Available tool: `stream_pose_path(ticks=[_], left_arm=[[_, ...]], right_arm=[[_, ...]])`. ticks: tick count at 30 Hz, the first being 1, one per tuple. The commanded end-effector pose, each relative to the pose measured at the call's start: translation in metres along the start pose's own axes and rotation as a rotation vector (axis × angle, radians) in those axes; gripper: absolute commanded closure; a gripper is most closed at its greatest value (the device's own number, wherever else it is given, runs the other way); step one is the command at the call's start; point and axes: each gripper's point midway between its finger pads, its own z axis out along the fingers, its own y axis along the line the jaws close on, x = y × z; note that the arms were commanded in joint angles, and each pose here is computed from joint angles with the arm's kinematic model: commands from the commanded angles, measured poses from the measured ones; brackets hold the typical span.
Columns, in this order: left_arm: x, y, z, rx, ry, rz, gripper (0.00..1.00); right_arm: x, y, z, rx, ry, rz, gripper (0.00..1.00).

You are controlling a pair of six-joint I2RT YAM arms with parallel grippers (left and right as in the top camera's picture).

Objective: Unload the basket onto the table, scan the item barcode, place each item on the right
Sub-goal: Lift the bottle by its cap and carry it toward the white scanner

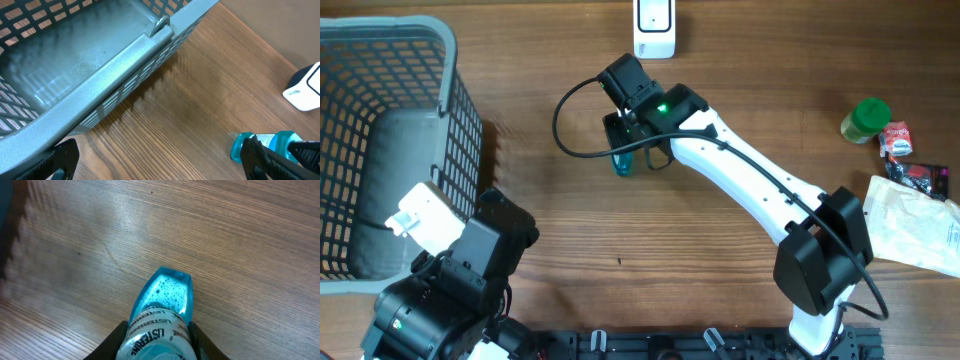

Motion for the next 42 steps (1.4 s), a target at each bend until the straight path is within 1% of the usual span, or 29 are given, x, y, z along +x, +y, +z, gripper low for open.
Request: stream_pose_path(ticks=[1,4,7,9,13,15,17,24,29,32,33,34,35,36,42], left_arm=[[-0.003,0.004,0.001,-0.019,-0.025,0.017,0.0],[-0.003,0.004,0.001,-0.02,-0.025,0.018,0.0],[-0.003,0.004,0.001,-0.02,-0.025,0.018,0.0],[-0.003,0.004,0.001,-0.02,-0.025,0.019,0.0],[-0.003,0.004,0.001,-0.02,-0.025,0.018,0.0],[-0.003,0.004,0.001,-0.02,-0.025,0.018,0.0],[-0.003,0.004,0.001,-0.02,-0.025,0.018,0.0],[-0.004,0.004,0.0,-0.023,-0.032,0.018,0.0],[-0.004,0.004,0.001,-0.02,-0.032,0.016,0.0],[-0.004,0.004,0.001,-0.02,-0.032,0.015,0.0],[-0.004,0.004,0.001,-0.02,-0.032,0.015,0.0],[-0.005,0.003,0.001,-0.018,-0.033,0.014,0.0],[-0.005,0.003,0.001,-0.017,-0.034,0.012,0.0],[-0.005,0.002,0.001,-0.014,-0.036,0.01,0.0],[-0.006,0.002,0.001,-0.014,-0.039,0.009,0.0]], right_arm=[[-0.011,-0.006,0.001,0.04,-0.039,-0.035,0.73],[-0.013,-0.005,0.001,0.038,-0.048,-0.074,0.77],[-0.013,-0.005,0.0,0.039,-0.046,-0.156,0.79],[-0.01,-0.003,0.001,0.028,-0.032,-0.245,0.8],[0.004,0.007,0.0,-0.047,0.023,-0.453,0.8],[0.016,0.006,-0.003,-0.066,0.069,-0.547,0.83],[0.022,0.004,-0.004,-0.063,0.093,-0.591,0.87],[0.035,-0.002,-0.012,-0.064,0.147,-0.692,0.87],[0.037,-0.003,-0.015,-0.075,0.149,-0.837,0.88],[0.037,-0.003,-0.015,-0.078,0.15,-0.87,0.88],[0.037,-0.004,-0.015,-0.075,0.151,-0.877,0.87],[0.037,-0.004,-0.015,-0.077,0.15,-0.893,0.82],[0.037,-0.004,-0.015,-0.077,0.149,-0.895,0.71],[0.035,-0.003,-0.015,-0.076,0.139,-0.9,0.64],[0.032,-0.002,-0.014,-0.078,0.125,-0.952,0.62]])
